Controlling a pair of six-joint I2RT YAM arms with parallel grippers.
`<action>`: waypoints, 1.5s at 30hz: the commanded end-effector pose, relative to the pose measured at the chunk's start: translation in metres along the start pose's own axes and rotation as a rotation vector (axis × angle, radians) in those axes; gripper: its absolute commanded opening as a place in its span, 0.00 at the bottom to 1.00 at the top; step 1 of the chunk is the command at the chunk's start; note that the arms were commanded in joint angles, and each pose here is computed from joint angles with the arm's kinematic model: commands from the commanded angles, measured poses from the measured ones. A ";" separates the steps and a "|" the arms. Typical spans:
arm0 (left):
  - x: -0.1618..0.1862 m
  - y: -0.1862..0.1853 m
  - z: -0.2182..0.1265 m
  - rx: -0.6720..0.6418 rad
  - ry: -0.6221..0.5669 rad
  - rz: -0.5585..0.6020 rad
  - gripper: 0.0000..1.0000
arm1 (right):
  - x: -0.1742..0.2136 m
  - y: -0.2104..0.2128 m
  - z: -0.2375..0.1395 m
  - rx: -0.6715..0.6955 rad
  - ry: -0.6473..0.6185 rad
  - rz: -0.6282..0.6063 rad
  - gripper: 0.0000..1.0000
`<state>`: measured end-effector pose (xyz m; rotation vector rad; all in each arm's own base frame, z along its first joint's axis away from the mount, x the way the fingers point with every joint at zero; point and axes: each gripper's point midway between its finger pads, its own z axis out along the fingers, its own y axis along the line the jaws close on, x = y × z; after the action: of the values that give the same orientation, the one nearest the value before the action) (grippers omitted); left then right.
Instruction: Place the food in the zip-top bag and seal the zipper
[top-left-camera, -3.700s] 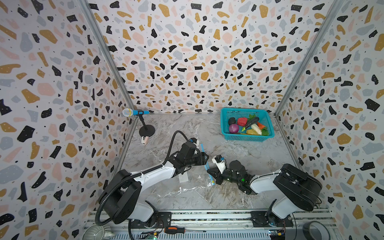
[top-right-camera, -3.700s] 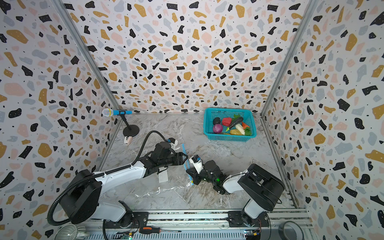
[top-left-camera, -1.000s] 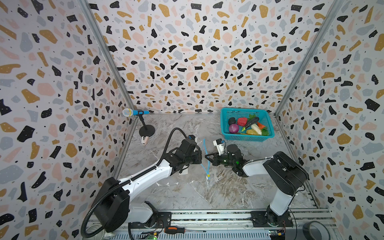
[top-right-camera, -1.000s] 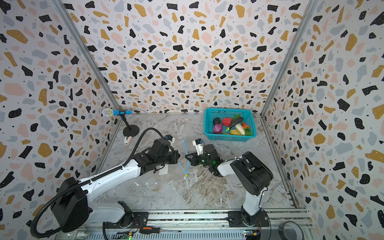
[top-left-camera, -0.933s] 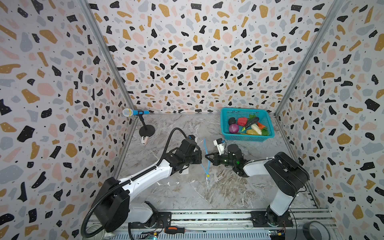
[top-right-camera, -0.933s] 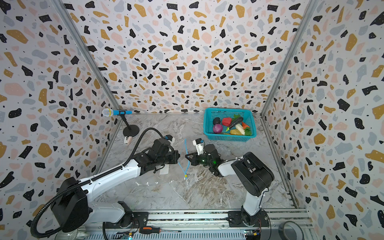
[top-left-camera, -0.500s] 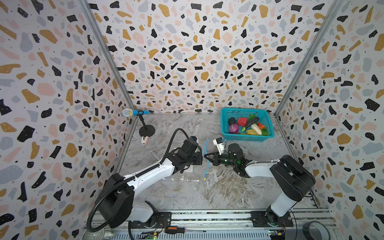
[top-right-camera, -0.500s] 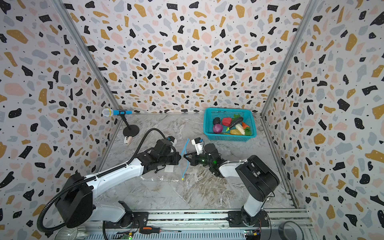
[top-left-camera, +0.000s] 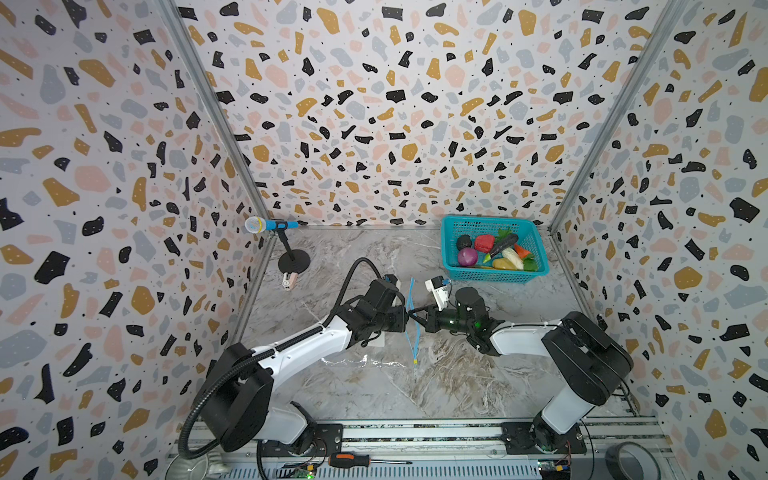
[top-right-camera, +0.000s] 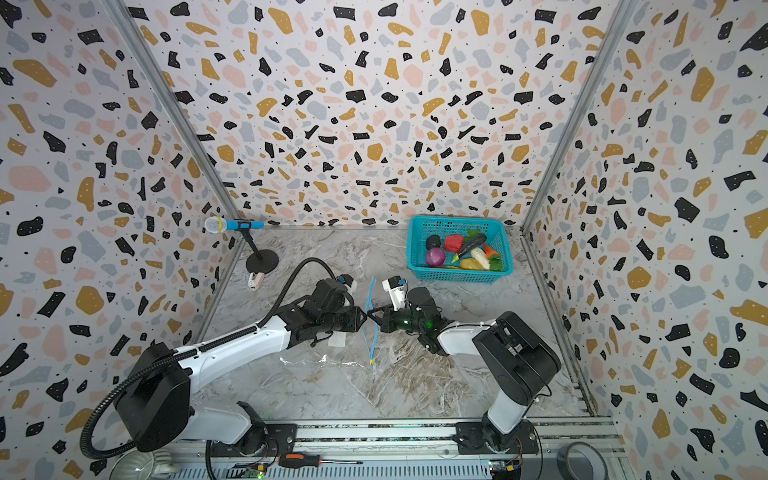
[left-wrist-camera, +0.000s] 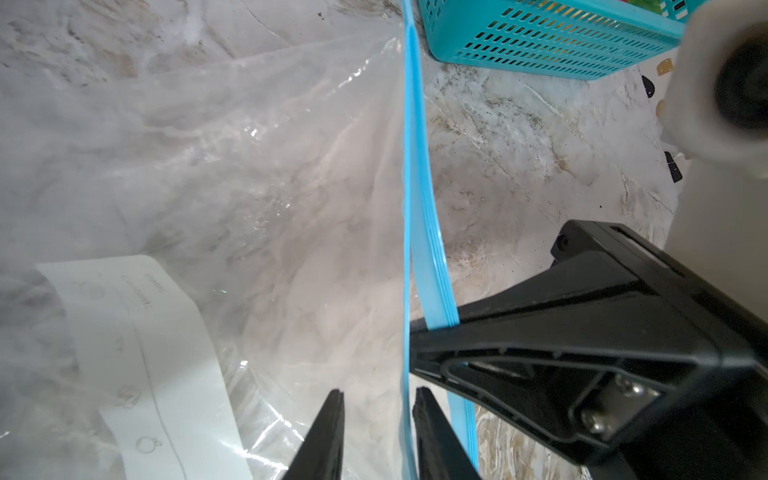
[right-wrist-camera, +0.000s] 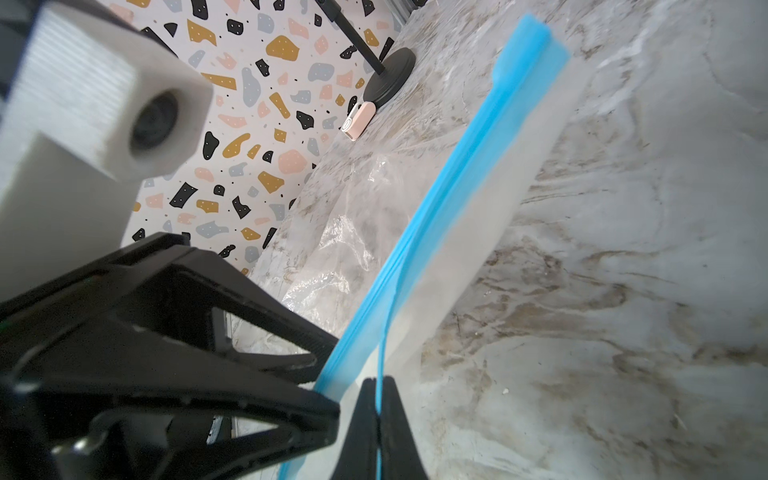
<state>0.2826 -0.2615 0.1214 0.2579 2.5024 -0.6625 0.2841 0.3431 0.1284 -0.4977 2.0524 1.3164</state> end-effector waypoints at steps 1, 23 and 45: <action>-0.007 -0.009 0.002 0.024 -0.008 0.030 0.33 | -0.022 0.019 -0.003 -0.030 -0.047 -0.053 0.00; -0.021 0.003 -0.019 -0.082 -0.056 0.013 0.02 | -0.021 0.004 0.005 0.031 -0.018 -0.052 0.01; -0.024 0.009 -0.022 -0.130 -0.052 -0.031 0.00 | -0.028 -0.016 0.032 0.200 0.096 -0.141 0.47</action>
<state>0.2903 -0.2369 0.1323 0.1627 2.5234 -0.4815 0.3213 0.3621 0.1262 -0.5951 2.1497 1.0387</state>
